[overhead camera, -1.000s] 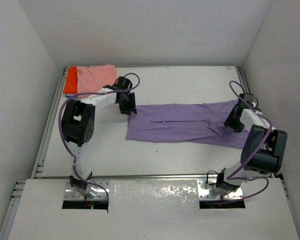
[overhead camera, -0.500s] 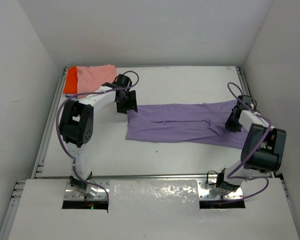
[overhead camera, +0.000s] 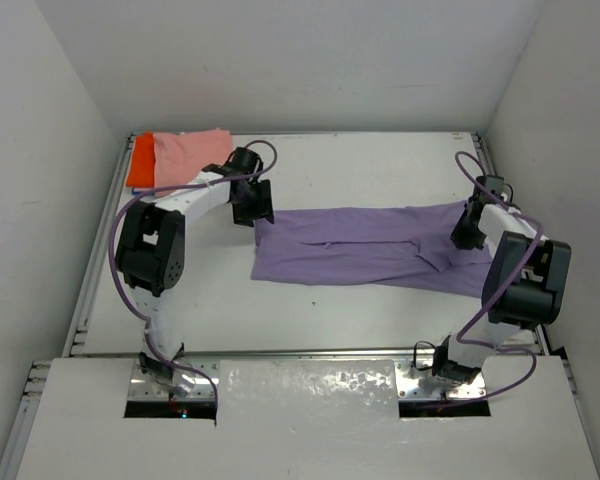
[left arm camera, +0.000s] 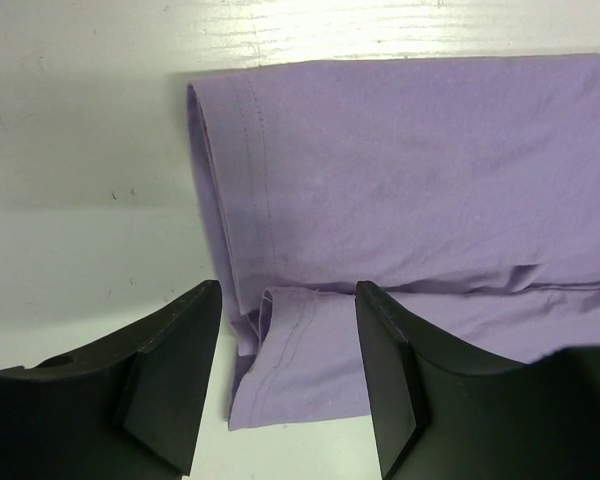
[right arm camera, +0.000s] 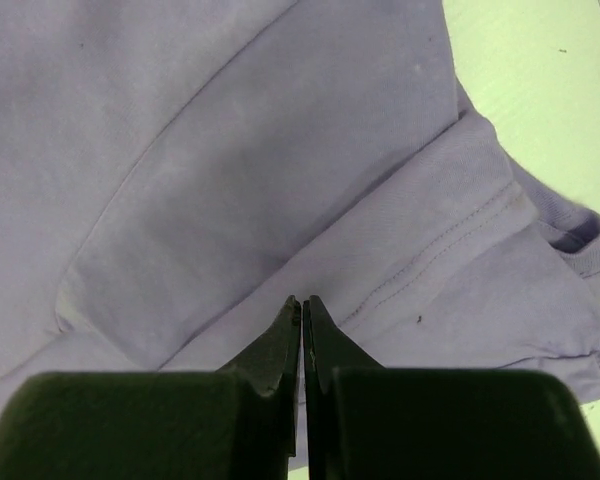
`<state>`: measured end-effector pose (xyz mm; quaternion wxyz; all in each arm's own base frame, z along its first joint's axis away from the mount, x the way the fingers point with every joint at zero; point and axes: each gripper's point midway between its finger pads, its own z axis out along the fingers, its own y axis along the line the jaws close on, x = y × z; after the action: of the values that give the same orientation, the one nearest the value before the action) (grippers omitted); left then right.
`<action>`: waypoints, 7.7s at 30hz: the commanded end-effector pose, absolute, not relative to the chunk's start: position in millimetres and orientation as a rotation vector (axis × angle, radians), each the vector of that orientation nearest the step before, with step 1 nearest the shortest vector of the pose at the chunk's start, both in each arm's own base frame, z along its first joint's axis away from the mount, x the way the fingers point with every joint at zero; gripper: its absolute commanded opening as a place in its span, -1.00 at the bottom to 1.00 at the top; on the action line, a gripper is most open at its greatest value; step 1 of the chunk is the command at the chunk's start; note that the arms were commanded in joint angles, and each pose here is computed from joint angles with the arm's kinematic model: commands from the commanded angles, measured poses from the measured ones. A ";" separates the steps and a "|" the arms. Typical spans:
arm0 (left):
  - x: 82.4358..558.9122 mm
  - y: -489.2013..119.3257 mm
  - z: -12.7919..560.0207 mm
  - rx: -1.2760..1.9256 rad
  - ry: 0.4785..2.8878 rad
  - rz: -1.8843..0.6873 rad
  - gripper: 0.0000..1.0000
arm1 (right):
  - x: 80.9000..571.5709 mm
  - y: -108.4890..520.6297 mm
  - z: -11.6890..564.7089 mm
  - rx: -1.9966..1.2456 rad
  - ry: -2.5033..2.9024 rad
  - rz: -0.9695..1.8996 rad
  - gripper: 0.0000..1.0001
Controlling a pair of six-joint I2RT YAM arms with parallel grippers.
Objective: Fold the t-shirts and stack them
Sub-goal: Fold the other side of the tshirt into a rectangle
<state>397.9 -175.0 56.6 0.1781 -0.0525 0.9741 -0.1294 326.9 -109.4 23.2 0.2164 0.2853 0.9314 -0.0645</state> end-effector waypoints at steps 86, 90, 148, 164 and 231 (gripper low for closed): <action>385.8 -153.5 86.6 -0.125 2.702 -0.370 0.01 | 343.2 -65.0 13.0 0.705 2.563 0.104 -0.14; 387.4 -154.9 87.5 -0.125 2.697 -0.379 0.01 | 352.3 -65.5 20.5 0.686 2.554 0.092 -0.42; 389.5 -165.3 103.3 -0.104 2.650 -0.468 -0.01 | 320.6 -151.7 15.5 1.259 2.315 -0.373 -0.09; 397.3 -169.5 94.2 -0.111 2.672 -0.475 -0.01 | 337.8 -173.3 7.4 1.330 2.255 -0.383 -0.18; 481.2 -174.4 56.8 0.120 2.680 -0.298 0.05 | 271.3 -28.5 52.5 0.802 2.564 0.169 -0.05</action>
<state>471.0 -180.9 48.6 0.2020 0.0283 0.9709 -0.1257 297.4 -44.8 53.8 0.2482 0.2993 0.9204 0.0408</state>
